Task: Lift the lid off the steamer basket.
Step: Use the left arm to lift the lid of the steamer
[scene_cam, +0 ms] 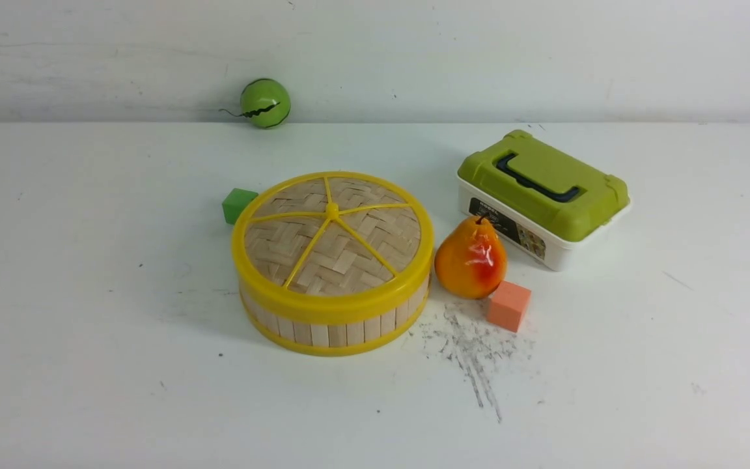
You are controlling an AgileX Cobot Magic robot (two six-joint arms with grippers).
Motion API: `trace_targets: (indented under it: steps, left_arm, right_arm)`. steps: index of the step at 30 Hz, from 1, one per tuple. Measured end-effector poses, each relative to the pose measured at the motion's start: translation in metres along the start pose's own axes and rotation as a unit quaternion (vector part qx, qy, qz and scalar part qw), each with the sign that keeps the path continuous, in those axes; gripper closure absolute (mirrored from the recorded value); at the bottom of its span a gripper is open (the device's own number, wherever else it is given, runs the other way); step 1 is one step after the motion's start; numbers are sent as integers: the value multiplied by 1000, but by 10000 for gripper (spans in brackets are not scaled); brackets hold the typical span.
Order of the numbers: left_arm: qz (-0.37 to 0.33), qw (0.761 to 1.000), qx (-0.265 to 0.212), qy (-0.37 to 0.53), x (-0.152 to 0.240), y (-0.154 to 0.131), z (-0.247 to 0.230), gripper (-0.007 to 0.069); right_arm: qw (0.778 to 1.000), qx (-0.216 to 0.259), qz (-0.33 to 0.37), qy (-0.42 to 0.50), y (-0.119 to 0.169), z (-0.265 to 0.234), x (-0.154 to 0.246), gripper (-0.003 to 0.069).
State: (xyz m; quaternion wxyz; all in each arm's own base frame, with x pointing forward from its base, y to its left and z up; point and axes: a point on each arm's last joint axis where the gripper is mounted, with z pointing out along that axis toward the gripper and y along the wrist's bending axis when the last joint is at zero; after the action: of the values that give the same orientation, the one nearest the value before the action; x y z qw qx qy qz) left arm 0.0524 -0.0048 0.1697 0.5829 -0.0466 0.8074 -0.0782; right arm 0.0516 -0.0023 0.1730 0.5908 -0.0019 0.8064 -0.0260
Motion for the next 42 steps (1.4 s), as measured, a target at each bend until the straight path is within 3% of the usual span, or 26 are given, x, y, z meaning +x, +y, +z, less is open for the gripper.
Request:
trace_targets:
  steps: [5, 8, 9, 10, 15, 18, 20, 22, 26, 33, 40, 42]
  left_arm:
    - [1, 998, 24, -61, -12, -2, -1, 524]
    - [-14, 981, 27, -193, -35, -4, -7, 522]
    - [-15, 981, 27, -193, -35, -4, -7, 522]
    - [-26, 966, 36, -254, -45, -5, -12, 518]
    - [-39, 923, 51, -379, -64, -6, -27, 515]
    - [-54, 899, 60, -431, -71, -5, -34, 515]
    - [-96, 873, 81, -471, -77, -5, -42, 522]
    - [-130, 863, 97, -478, -87, -6, -48, 553]
    - [-133, 861, 111, -478, -122, -15, -73, 638]
    - [-60, 887, 90, -449, -207, -36, -107, 638]
    - [-26, 917, 69, -391, -267, -49, -83, 638]
    - [-21, 939, 63, -338, -280, -51, -59, 638]
  right_arm:
    - [1000, 0, -1, 0, 0, 0, 0, 419]
    - [1000, 1, -1, 0, 0, 0, 0, 419]
    - [1000, 1, -1, 0, 0, 0, 0, 419]
    - [1000, 1, -1, 0, 0, 0, 0, 419]
    - [1000, 1, -1, 0, 0, 0, 0, 419]
    - [1000, 1, -1, 0, 0, 0, 0, 419]
    - [1000, 1, -1, 0, 0, 0, 0, 419]
    - [1000, 1, -1, 0, 0, 0, 0, 419]
    - [1000, 1, -1, 0, 0, 0, 0, 419]
    - [1000, 1, -1, 0, 0, 0, 0, 419]
    - [1000, 1, -1, 0, 0, 0, 0, 419]
    - [1000, 1, -1, 0, 0, 0, 0, 419]
